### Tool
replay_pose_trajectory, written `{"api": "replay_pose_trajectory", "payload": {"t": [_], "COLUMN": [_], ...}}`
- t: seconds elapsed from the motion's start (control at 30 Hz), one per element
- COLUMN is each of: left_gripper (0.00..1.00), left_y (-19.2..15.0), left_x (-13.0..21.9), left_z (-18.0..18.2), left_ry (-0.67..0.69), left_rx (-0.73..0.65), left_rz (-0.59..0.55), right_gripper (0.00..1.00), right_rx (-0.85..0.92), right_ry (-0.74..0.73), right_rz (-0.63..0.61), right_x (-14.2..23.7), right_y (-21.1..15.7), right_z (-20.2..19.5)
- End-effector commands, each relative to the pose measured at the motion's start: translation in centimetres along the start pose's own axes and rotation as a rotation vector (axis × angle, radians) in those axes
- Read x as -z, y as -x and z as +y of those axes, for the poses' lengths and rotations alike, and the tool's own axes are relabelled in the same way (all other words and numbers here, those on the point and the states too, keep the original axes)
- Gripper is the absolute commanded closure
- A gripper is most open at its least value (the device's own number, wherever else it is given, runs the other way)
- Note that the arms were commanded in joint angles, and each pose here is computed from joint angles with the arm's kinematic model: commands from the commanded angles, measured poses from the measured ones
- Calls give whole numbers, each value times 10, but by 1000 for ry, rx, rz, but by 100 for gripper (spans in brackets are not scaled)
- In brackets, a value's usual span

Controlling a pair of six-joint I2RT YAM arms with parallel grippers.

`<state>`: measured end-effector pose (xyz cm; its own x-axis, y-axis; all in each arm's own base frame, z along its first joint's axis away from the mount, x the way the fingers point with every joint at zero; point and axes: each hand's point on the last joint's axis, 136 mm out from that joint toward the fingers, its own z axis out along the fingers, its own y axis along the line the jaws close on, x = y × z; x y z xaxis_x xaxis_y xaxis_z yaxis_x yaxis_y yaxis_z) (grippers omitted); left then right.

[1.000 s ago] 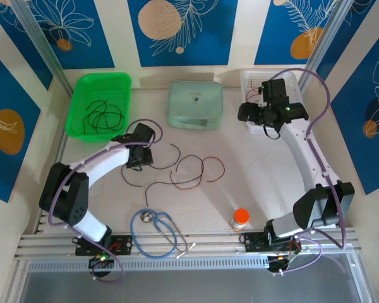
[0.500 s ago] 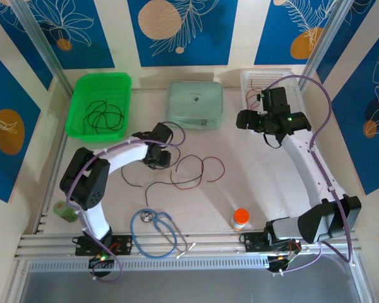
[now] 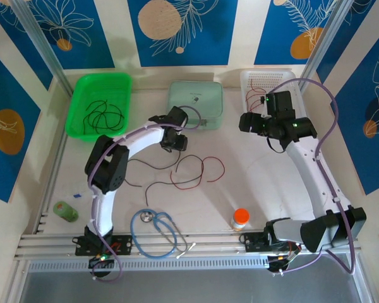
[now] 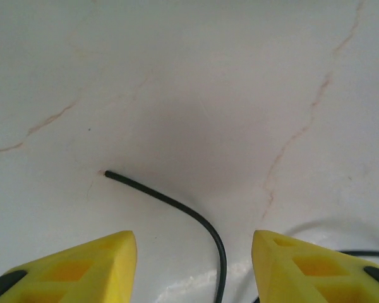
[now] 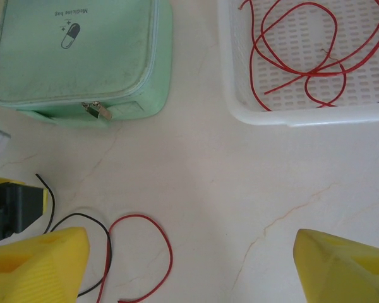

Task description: Untangle the cables

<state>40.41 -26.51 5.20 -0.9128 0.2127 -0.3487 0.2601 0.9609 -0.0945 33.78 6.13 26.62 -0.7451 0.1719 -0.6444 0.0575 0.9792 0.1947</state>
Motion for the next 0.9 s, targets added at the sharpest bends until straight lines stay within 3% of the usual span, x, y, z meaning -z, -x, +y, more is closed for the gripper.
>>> {"api": "replay_pose_trajectory", "payload": {"t": [0.0,0.43,0.87], "left_gripper": [50,56,99], "left_y": [-21,-44,-44], "left_x": [-9,-34,-23], "left_z": [6,-4,23], "left_ry": [56,113,272], "left_rx": [39,14,-20], "left_rz": [102,176,129], "right_gripper": [15,15,16], "right_rx": [5,-24,-43], "right_ry": [-12,2,40], "right_rz": [-2,-25,-36], "right_x": [10,21,28], "right_y": [-7,-11,-13], "right_z": [-8,-15,-11]}}
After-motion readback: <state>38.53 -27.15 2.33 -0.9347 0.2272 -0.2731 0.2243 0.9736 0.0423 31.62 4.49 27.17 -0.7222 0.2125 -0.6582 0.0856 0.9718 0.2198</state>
